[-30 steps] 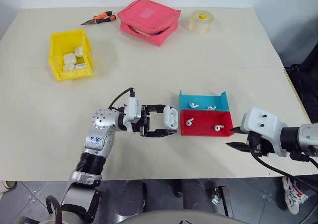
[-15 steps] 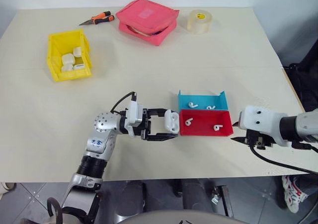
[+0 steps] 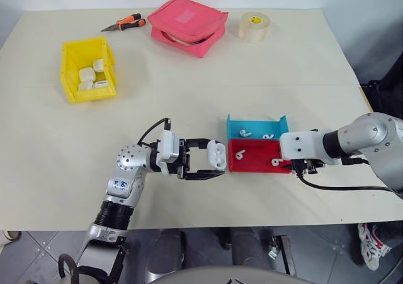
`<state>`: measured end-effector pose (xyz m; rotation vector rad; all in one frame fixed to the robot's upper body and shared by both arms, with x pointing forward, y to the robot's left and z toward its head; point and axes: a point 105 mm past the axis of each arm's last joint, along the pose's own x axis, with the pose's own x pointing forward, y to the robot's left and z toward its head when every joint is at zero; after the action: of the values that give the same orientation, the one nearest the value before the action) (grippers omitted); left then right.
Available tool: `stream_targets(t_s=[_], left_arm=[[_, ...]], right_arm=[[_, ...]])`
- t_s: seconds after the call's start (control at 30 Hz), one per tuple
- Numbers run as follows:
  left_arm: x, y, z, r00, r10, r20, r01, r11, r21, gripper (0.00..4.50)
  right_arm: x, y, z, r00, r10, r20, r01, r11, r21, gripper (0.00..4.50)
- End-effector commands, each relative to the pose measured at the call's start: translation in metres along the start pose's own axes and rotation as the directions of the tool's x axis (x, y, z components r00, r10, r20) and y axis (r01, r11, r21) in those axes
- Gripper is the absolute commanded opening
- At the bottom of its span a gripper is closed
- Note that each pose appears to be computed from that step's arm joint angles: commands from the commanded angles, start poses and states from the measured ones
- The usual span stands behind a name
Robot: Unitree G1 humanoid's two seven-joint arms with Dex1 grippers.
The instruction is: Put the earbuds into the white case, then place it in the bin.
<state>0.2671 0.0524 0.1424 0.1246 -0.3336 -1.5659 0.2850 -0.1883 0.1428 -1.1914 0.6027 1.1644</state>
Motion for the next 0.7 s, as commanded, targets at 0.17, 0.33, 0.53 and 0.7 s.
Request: stream_targets(t_s=[0.17,0.33,0.53,0.7], left_arm=[[0.004,-0.005,0.009,0.999,-0.006,0.032,0.005,0.999,0.032,2.79],[0.006,-0.007,0.009,0.999,-0.006,0.038,0.005,1.000,0.030,2.79],[0.008,-0.009,0.009,0.999,-0.009,0.043,0.008,1.000,0.024,2.79],[0.008,-0.010,0.008,0.999,-0.012,0.042,0.011,1.000,0.021,2.79]], right_arm=[[0.004,-0.005,0.004,0.999,0.033,-0.019,-0.035,0.994,-0.107,2.07],[0.007,-0.006,0.004,0.999,0.048,-0.025,-0.050,0.991,-0.122,2.07],[0.010,-0.008,0.007,0.998,0.055,-0.018,-0.056,0.990,-0.132,2.07],[0.012,-0.010,0.009,0.998,0.055,-0.014,-0.057,0.989,-0.138,2.07]])
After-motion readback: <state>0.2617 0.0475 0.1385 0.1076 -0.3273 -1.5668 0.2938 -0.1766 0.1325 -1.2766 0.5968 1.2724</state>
